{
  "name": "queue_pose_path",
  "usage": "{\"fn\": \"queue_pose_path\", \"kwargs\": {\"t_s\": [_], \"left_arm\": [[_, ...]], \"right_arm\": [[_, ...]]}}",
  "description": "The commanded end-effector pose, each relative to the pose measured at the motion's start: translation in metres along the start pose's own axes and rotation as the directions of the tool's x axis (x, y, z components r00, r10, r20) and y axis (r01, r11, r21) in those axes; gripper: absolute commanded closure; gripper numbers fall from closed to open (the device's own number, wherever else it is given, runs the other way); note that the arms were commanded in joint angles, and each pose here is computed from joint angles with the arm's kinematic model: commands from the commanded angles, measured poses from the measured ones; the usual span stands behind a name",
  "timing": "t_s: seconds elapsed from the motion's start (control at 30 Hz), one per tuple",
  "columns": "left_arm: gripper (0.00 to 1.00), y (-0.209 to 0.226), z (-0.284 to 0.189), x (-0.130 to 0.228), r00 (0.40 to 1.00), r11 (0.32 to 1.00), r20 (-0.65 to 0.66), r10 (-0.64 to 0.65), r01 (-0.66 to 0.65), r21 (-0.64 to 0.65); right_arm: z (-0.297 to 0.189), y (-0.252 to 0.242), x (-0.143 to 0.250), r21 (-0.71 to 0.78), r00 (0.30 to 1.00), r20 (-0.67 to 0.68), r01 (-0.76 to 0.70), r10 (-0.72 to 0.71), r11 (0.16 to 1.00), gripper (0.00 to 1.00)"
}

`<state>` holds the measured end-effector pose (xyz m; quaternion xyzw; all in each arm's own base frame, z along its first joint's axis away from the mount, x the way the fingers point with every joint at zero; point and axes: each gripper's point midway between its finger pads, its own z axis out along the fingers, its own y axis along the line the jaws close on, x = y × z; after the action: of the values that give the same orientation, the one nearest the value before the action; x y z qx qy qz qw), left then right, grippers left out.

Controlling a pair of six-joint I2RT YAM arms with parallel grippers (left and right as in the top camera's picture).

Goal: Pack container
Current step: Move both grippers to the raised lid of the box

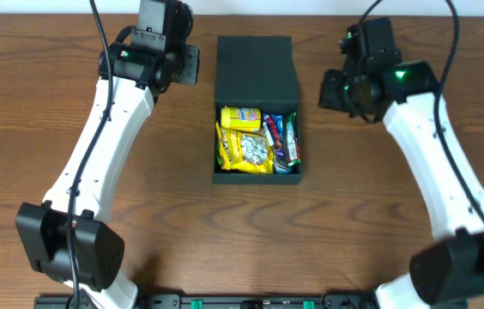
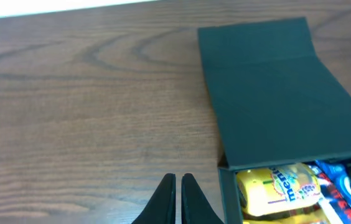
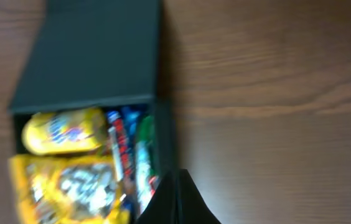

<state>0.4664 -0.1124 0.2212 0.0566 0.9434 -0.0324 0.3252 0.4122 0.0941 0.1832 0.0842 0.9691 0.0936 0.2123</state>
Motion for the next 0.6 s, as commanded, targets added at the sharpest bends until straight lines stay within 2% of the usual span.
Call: {"fn": "queue_pose_path", "kwargs": {"t_s": [0.0, 0.03, 0.13, 0.27, 0.33, 0.4, 0.57], "left_arm": [[0.94, 0.008, 0.043, 0.024, 0.989, 0.995, -0.108, -0.097, 0.095, -0.031], [0.94, 0.002, 0.059, 0.034, 0.982, 0.994, -0.153, -0.109, 0.113, 0.013], [0.94, -0.008, 0.107, 0.06, 0.929, 0.953, -0.281, -0.24, 0.281, 0.114], [0.94, -0.008, 0.14, 0.066, 0.848, 0.842, -0.376, -0.373, 0.48, 0.248], [0.94, -0.002, 0.155, 0.067, 0.798, 0.779, -0.407, -0.444, 0.568, 0.265], [0.94, -0.002, 0.167, 0.071, 0.767, 0.743, -0.432, -0.475, 0.612, 0.271], [0.94, -0.017, 0.184, 0.073, 0.752, 0.703, -0.453, -0.478, 0.637, 0.316]], "right_arm": [[0.047, -0.014, 0.011, -0.02, 0.993, -0.119, -0.012, 0.01, 1.0, 0.98], [0.06, -0.015, 0.011, -0.044, 0.99, -0.14, -0.029, 0.023, 0.999, 0.99], [0.095, -0.014, 0.01, -0.143, 0.979, -0.196, -0.09, 0.061, 0.986, 0.99], [0.128, -0.012, 0.009, -0.267, 0.964, -0.248, -0.162, 0.094, 0.95, 0.98], [0.143, -0.006, 0.008, -0.332, 0.959, -0.264, -0.186, 0.098, 0.925, 0.98], [0.156, -0.005, 0.009, -0.347, 0.956, -0.272, -0.202, 0.108, 0.916, 0.99], [0.178, 0.006, 0.005, -0.412, 0.949, -0.283, -0.251, 0.138, 0.876, 0.99]]}}
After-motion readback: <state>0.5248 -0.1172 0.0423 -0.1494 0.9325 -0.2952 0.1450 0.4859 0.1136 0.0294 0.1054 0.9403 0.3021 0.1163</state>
